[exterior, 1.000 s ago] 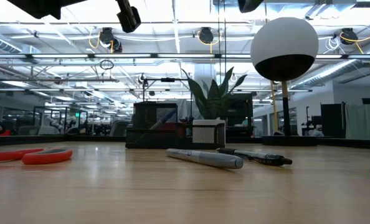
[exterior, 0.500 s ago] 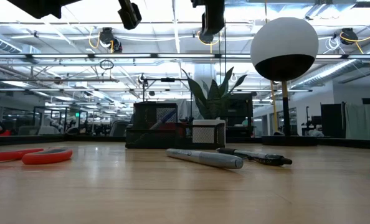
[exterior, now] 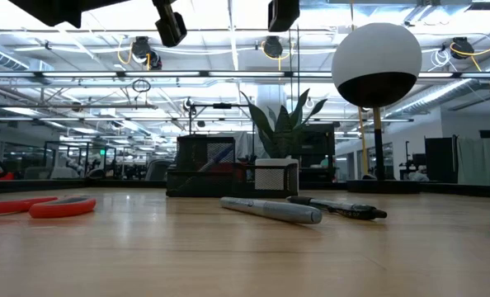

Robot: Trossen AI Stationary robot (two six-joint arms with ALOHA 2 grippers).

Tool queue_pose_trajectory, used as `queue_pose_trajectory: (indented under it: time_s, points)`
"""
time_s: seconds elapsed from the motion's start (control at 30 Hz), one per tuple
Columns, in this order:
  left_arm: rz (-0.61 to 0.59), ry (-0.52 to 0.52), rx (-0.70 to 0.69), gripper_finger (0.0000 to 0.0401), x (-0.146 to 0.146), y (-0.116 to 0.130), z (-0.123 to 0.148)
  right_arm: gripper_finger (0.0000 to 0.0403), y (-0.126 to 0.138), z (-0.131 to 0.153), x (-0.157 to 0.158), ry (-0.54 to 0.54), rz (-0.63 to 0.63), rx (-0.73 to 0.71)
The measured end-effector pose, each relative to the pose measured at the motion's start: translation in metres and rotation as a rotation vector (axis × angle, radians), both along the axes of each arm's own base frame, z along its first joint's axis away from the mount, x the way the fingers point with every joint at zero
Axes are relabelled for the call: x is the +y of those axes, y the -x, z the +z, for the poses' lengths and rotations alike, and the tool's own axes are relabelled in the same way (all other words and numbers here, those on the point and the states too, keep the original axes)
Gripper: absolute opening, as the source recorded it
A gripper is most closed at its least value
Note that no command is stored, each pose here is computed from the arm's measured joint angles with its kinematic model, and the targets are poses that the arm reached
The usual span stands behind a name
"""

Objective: Pick and place office supplies into organizer
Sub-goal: Put the purple pen into the black desk organizer

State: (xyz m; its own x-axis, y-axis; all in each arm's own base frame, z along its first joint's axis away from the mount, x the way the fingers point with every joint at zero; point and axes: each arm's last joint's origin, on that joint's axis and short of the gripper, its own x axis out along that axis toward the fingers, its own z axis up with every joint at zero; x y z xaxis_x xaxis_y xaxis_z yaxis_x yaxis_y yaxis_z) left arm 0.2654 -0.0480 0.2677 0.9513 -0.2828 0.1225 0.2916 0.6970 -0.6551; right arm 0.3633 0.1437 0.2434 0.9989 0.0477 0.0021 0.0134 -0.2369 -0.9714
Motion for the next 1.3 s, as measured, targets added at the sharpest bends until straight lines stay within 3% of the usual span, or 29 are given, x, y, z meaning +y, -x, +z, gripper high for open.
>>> queue_pose_trajectory:
  time_s: [0.3, 0.47, 0.73, 0.9, 1.07, 1.2, 1.3]
  points:
    - [0.020, -0.048, -0.001, 0.0066, 0.000, 0.000, -0.001, 0.0016, 0.003, 0.003, 0.004, -0.079, -0.042, -0.019]
    - [0.021, -0.189, -0.036, 0.0117, -0.001, 0.000, -0.002, 0.0015, 0.007, 0.010, 0.008, -0.159, -0.054, -0.040]
    - [0.014, -0.268, -0.114, 0.0203, 0.000, 0.004, 0.007, 0.0015, 0.021, 0.035, -0.002, -0.354, -0.180, -0.060]
    - [0.048, -0.356, -0.174, 0.0223, 0.003, 0.016, 0.021, 0.0015, 0.028, 0.045, -0.011, -0.498, -0.221, -0.057]
    - [0.141, -0.513, -0.172, 0.0225, 0.008, 0.034, 0.033, 0.0015, 0.030, 0.059, -0.027, -0.727, -0.235, -0.117]
    - [0.311, -0.710, -0.044, 0.0225, 0.017, 0.050, 0.033, 0.0015, 0.025, 0.059, -0.048, -0.930, -0.273, -0.137]
    - [0.446, -0.795, 0.082, 0.0225, 0.023, 0.058, 0.030, 0.0015, 0.019, 0.057, -0.067, -1.094, -0.238, -0.120]
